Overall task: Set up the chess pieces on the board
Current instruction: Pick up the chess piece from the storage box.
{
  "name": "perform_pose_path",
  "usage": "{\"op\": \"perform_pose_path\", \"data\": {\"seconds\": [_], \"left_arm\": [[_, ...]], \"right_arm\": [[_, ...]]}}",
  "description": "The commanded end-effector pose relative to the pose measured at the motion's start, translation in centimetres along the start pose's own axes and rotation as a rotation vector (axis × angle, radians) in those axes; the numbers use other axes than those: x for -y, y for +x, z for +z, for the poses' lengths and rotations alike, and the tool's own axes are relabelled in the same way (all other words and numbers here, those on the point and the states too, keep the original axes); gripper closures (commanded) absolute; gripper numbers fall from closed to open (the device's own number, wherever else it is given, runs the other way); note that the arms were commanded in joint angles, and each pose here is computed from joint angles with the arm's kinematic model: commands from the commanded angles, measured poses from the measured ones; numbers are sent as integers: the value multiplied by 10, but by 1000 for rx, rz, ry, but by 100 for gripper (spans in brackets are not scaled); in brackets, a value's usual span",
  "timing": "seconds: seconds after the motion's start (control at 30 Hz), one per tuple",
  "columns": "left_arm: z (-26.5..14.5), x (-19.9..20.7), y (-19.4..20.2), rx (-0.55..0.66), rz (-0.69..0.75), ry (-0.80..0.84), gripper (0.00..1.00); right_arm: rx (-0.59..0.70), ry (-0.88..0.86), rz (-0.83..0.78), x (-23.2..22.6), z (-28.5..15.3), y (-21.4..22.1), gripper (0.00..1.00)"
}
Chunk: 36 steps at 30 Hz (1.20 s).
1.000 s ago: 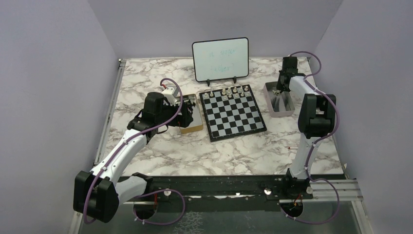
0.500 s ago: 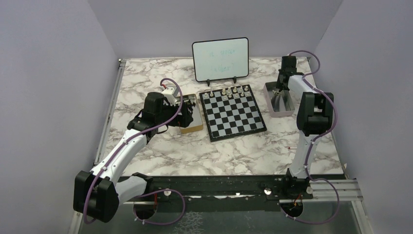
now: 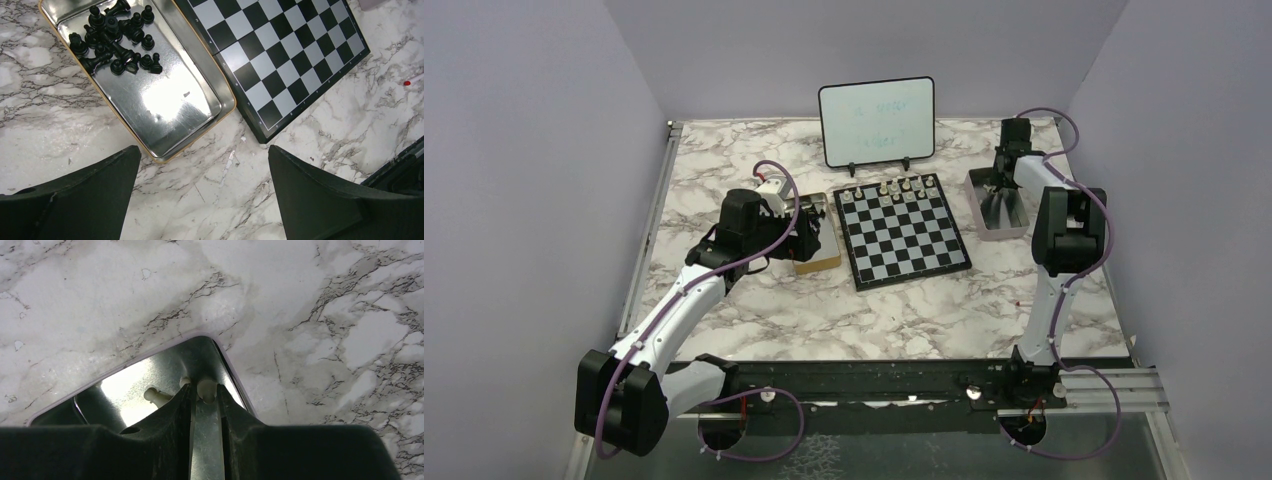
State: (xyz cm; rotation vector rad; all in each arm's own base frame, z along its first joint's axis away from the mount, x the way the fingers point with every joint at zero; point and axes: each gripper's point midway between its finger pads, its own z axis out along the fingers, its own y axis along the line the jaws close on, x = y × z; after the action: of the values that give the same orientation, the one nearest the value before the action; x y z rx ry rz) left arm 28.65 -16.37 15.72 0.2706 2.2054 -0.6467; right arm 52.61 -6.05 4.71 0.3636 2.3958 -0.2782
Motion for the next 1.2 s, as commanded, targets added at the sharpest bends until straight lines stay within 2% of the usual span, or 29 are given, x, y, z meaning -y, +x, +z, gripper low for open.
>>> {"op": "perform_pose_path", "data": {"seconds": [0.0,0.37,0.77,1.0,1.17], "left_arm": [[-1,-2,-3,12,12,-14,1],[-1,-3,-2,13,12,-20,1],[-2,-2,-3,17,11,-16,1],[-8,-1,-10,44,3,-27,1],[-14,0,-8,48,-5,-29,1]], "right_arm": [[17,40,11,9,5,-8,73],[40,9,-7,8,-9,-17,87],[92,-66,1,5,-62,-46,88],[114,-175,2,-23,-98,-52,88],[117,-282,-33,-64,-125,-41,88]]}}
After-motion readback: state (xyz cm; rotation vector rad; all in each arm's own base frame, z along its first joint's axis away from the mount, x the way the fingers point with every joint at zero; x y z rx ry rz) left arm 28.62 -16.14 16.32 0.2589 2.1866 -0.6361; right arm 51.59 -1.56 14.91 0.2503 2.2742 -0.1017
